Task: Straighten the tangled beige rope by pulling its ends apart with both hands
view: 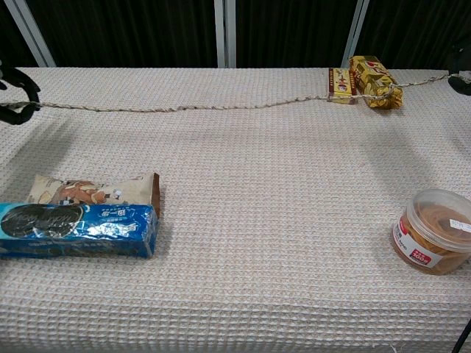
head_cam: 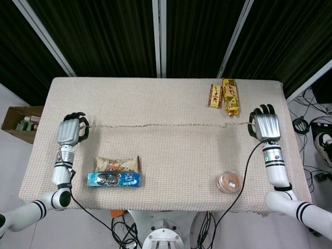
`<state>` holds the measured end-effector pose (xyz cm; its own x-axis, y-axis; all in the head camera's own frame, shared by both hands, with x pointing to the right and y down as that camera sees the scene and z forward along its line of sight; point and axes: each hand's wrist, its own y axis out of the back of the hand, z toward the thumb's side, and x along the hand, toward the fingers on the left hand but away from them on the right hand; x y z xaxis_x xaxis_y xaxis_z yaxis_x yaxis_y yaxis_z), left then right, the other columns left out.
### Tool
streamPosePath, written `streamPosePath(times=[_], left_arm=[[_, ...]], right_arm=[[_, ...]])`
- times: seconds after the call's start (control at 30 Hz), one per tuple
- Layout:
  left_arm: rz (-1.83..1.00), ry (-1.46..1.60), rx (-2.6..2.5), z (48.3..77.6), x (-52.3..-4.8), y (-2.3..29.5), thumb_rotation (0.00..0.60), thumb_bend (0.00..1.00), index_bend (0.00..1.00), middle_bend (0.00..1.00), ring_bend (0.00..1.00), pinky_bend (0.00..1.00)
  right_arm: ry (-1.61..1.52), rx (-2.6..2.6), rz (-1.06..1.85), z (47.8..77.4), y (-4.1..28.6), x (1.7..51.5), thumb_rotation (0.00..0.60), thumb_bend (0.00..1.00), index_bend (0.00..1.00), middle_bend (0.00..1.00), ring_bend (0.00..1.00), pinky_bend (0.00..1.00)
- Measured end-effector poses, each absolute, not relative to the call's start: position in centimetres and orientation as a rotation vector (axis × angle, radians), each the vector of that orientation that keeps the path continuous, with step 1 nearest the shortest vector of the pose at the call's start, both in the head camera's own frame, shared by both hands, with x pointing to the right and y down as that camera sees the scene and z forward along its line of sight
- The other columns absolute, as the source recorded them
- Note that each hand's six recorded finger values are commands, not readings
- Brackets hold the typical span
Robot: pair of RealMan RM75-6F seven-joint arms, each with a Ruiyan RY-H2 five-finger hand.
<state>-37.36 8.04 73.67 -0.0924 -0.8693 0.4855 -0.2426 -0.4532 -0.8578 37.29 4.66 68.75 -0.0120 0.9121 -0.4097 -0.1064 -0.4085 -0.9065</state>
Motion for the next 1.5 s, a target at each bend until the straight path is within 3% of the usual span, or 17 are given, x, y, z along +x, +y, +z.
streamPosePath(times=[1.03, 1.17, 1.3, 1.4, 1.5], left_arm=[[-1.715, 1.151, -1.636, 76.3, -41.7, 9.1, 0.6, 0.53, 0.61, 0.24, 0.16, 0.16], [-1.716, 1.14, -1.642, 76.7, -41.6, 9.1, 0.6, 0.53, 0.6, 0.24, 0.16, 0.16], [-1.708, 1.118, -1.647, 77.0, -41.2, 9.2, 0.6, 0.52, 0.57, 0.23, 0.16, 0.16], [-1.709, 1.097, -1.638, 77.1, -41.1, 9.2, 0.6, 0.51, 0.48, 0.22, 0.16, 0.16], [-1.725, 1.074, -1.635, 77.2, -41.1, 9.4, 0.6, 0.49, 0.32, 0.19, 0.15, 0.16]], right_arm=[[-0.699, -1.401, 1.618, 74.6, 7.6, 38.9, 0.6, 0.77, 0.81, 0.37, 0.15, 0.17], [-0.658, -1.388, 1.592, 75.0, 8.1, 38.8, 0.6, 0.72, 0.8, 0.37, 0.15, 0.16], [-0.644, -1.378, 1.573, 75.4, 8.5, 38.8, 0.6, 0.57, 0.73, 0.36, 0.15, 0.15], [-0.645, -1.372, 1.572, 75.6, 9.0, 39.0, 0.6, 0.48, 0.63, 0.35, 0.14, 0.14], [-0.659, -1.374, 1.583, 75.6, 9.1, 39.3, 0.6, 0.4, 0.49, 0.32, 0.11, 0.13]])
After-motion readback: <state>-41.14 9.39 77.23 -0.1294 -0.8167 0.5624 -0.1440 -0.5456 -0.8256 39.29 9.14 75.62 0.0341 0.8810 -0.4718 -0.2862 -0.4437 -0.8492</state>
